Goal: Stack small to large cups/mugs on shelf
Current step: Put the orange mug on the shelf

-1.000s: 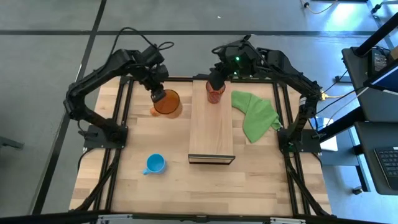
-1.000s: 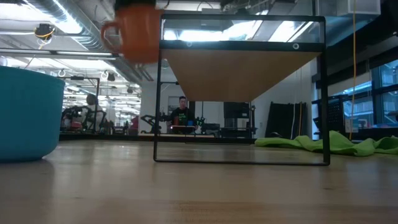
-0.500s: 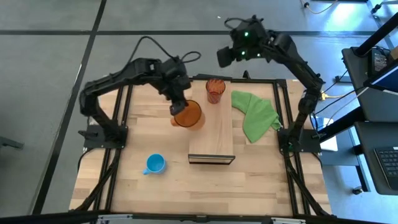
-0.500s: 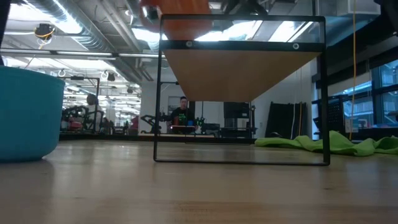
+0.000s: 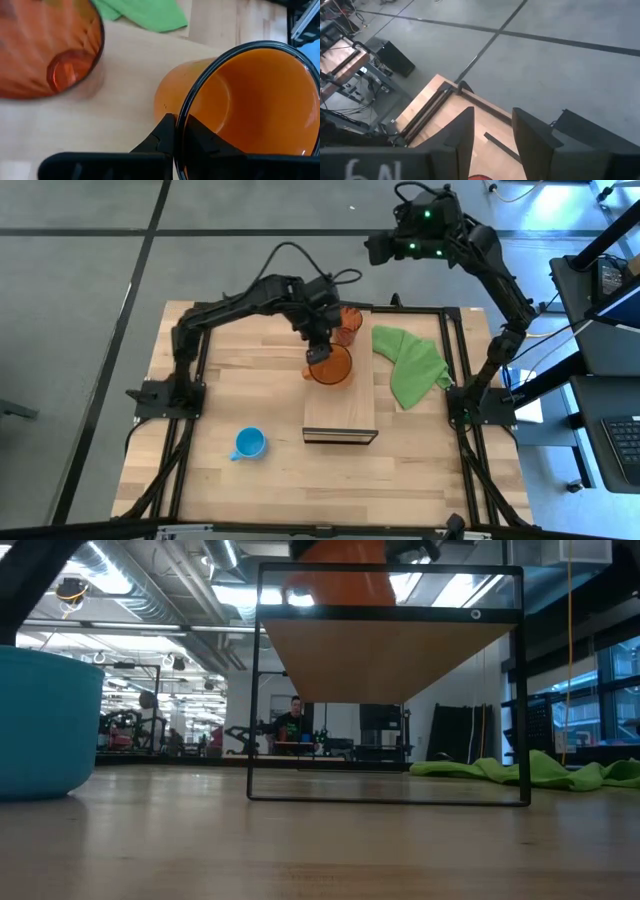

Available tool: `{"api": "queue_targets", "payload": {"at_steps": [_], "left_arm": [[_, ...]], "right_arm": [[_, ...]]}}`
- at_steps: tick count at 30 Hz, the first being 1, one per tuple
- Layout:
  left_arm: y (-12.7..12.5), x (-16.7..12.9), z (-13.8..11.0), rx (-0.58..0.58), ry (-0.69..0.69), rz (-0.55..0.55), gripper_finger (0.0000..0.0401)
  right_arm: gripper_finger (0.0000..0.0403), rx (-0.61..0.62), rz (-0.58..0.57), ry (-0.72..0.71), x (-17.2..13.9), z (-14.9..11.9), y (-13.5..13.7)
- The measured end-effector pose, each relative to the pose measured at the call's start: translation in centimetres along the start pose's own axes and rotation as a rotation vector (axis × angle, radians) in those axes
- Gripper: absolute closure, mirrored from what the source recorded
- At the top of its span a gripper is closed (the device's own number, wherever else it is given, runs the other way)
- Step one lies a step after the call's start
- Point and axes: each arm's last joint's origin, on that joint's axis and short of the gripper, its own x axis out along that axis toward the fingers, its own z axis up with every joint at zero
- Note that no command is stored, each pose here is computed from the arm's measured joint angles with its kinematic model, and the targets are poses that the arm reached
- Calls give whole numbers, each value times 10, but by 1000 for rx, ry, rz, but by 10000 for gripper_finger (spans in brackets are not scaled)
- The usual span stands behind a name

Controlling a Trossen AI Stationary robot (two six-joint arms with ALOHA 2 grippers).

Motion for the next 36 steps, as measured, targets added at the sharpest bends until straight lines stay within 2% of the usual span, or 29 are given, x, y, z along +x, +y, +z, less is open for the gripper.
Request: {"api": "queue_targets", "payload": {"at_steps": [7,12,19,30,36], "left_arm": [[0,-1,17,69,-60,7,389],[6,12,15,73,-10,5,389],[10,23,18,121,-11,46,389],[21,23,21,115,-29,81,388],[19,22,20,107,-33,30,346]], "right_arm": [[269,0,-30,60,0,-6,-3],[269,-3,-29,58,0,-6,-3],[269,-5,-28,55,0,-5,-3],[269,-5,-28,56,0,-5,-2],[269,-17,-26,58,0,-6,-2]]}}
